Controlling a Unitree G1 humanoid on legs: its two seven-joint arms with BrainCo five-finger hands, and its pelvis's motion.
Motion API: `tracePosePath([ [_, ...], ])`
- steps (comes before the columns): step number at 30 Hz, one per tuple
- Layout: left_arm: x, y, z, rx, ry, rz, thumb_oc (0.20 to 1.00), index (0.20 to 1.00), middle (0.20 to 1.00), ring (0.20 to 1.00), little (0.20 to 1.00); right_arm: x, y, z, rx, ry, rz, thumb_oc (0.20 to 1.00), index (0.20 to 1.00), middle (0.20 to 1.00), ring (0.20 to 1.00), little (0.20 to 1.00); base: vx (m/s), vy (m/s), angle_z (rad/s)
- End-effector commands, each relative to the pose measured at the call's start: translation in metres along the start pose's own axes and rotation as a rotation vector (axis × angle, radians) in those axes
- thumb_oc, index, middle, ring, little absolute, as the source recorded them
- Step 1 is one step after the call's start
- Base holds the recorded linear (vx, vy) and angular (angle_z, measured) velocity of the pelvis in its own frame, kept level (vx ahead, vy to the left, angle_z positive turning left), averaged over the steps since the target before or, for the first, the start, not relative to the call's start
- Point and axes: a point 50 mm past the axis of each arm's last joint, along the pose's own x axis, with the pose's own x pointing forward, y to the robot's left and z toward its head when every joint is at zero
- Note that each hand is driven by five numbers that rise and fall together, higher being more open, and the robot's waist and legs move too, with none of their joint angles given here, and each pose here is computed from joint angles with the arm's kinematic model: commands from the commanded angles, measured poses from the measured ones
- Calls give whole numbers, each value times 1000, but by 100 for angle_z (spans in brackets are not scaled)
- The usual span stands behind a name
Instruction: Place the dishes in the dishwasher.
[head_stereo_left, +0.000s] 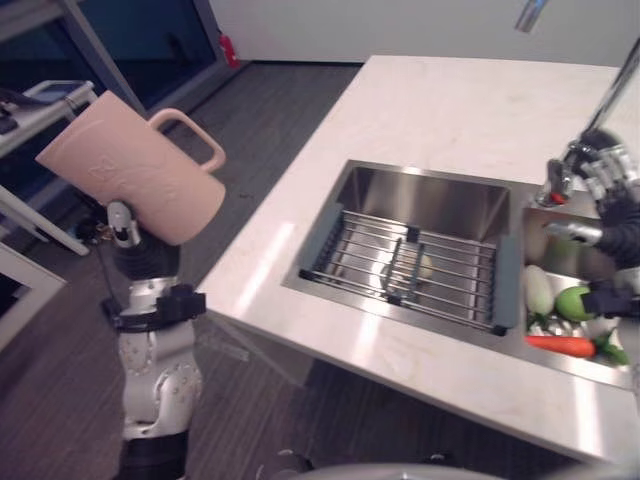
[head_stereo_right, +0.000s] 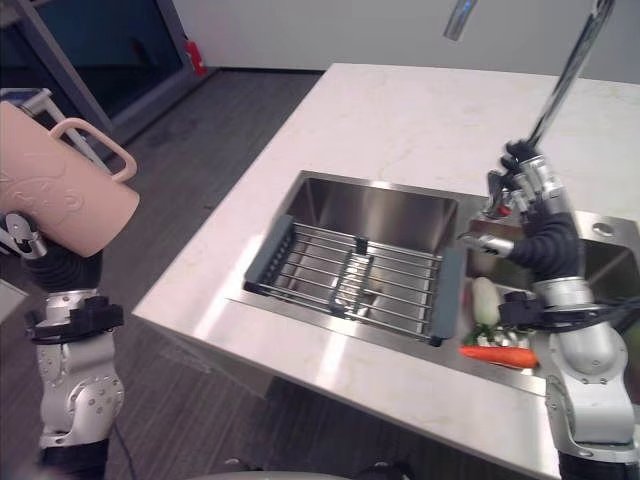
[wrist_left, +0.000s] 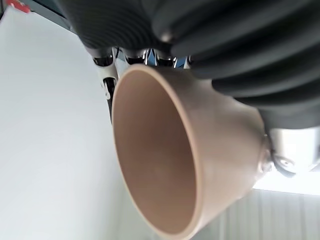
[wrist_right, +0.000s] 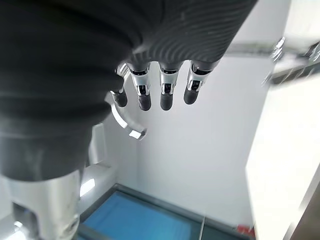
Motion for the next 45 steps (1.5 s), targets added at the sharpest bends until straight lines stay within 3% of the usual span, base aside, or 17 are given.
tracePosePath([
  [1,-6,-5,10,-22,0,-75,200,200,200,200,200,14,-6,4,-4,-71,-58,1000,1000,1000,1000,1000,-253,518,177],
  [11,-2,-25,-2,-74,101,-138,200,200,200,200,200,4,7,-9,-27,-24,-87,1000,1000,1000,1000,1000,-152,555,109],
  [16,-1,-32,-12,-96,117,-172,200,200,200,200,200,-8,-15,1,-36,-23,-85,1000,1000,1000,1000,1000,-10,277,174],
  [30,-10,-24,-3,-74,104,-148,200,200,200,200,200,-2,4,-4,64,-27,-68,1000,1000,1000,1000,1000,-32,-7,94],
  [38,-8,-15,3,-28,68,-95,200,200,200,200,200,0,24,-7,94,-42,35,1000,1000,1000,1000,1000,-86,94,-10],
  [41,-9,-18,-7,-4,91,-63,200,200,200,200,200,-3,33,-8,133,-64,-12,1000,1000,1000,1000,1000,-39,-16,6],
  [45,-11,-18,-2,-10,82,-134,200,200,200,200,200,-6,26,-9,120,-32,-2,1000,1000,1000,1000,1000,3,-143,-7],
])
